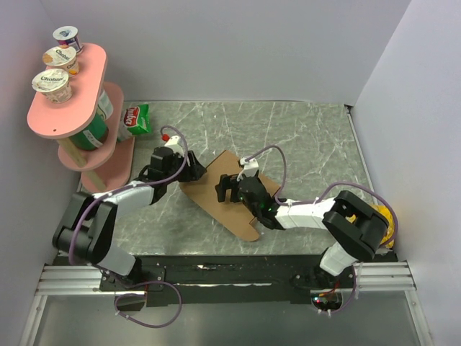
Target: Fold the paper box
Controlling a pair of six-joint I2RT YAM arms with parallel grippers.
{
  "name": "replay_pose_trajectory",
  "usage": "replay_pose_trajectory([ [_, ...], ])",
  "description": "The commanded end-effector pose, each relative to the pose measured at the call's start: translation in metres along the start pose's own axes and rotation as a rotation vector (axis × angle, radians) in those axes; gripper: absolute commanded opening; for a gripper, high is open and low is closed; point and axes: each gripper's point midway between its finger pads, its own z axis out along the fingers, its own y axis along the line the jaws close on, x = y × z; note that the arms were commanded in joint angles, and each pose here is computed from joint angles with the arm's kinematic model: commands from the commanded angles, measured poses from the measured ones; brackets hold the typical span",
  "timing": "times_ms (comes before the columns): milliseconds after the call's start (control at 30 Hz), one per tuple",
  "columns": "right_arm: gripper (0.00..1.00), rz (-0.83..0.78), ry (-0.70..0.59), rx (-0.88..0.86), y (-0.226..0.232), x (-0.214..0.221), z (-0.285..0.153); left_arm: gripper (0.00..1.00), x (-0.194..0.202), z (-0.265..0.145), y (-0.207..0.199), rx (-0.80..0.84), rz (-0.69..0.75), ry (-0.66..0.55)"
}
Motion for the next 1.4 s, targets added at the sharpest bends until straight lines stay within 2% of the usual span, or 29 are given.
replay_pose_trajectory([
  [0,1.0,-0.122,0.133,0.031,-0.022,0.039,-0.011,0.55,-0.016,0.01,-0.031,0.173,0.066,-0.063],
  [200,1.0,-0.219,0.106,-0.074,-0.002,0.016,-0.023,0.41,0.007,0.015,-0.014,0.128,0.069,-0.007],
  [300,1.0,-0.286,0.109,-0.109,0.001,0.013,-0.033,0.38,0.014,0.014,-0.009,0.116,0.073,0.006],
  [433,1.0,-0.443,0.128,-0.061,-0.001,0.008,-0.042,0.38,0.01,0.009,-0.014,0.135,0.064,-0.013],
  [600,1.0,-0.561,0.15,-0.115,0.015,0.0,-0.055,0.4,-0.002,0.003,-0.022,0.143,0.067,-0.036],
  [800,1.0,-0.627,0.227,-0.14,0.019,0.014,-0.046,0.41,-0.003,-0.001,-0.019,0.122,0.074,-0.044],
  [1000,1.0,-0.67,0.363,-0.162,0.024,0.042,-0.03,0.43,-0.007,-0.002,-0.018,0.108,0.066,-0.056],
  [1133,1.0,-0.685,0.441,-0.087,0.01,0.059,-0.022,0.49,-0.025,-0.011,-0.018,0.078,0.064,-0.102],
  [1233,1.0,-0.668,0.462,-0.046,0.004,0.063,-0.021,0.58,-0.039,-0.021,-0.014,0.044,0.048,-0.142],
  [1333,1.0,-0.686,0.493,0.003,-0.006,0.067,-0.02,0.7,-0.044,-0.029,-0.007,0.024,0.02,-0.167],
  [1367,1.0,-0.701,0.509,0.03,-0.011,0.068,-0.019,0.8,-0.047,-0.033,-0.007,0.024,0.014,-0.177],
])
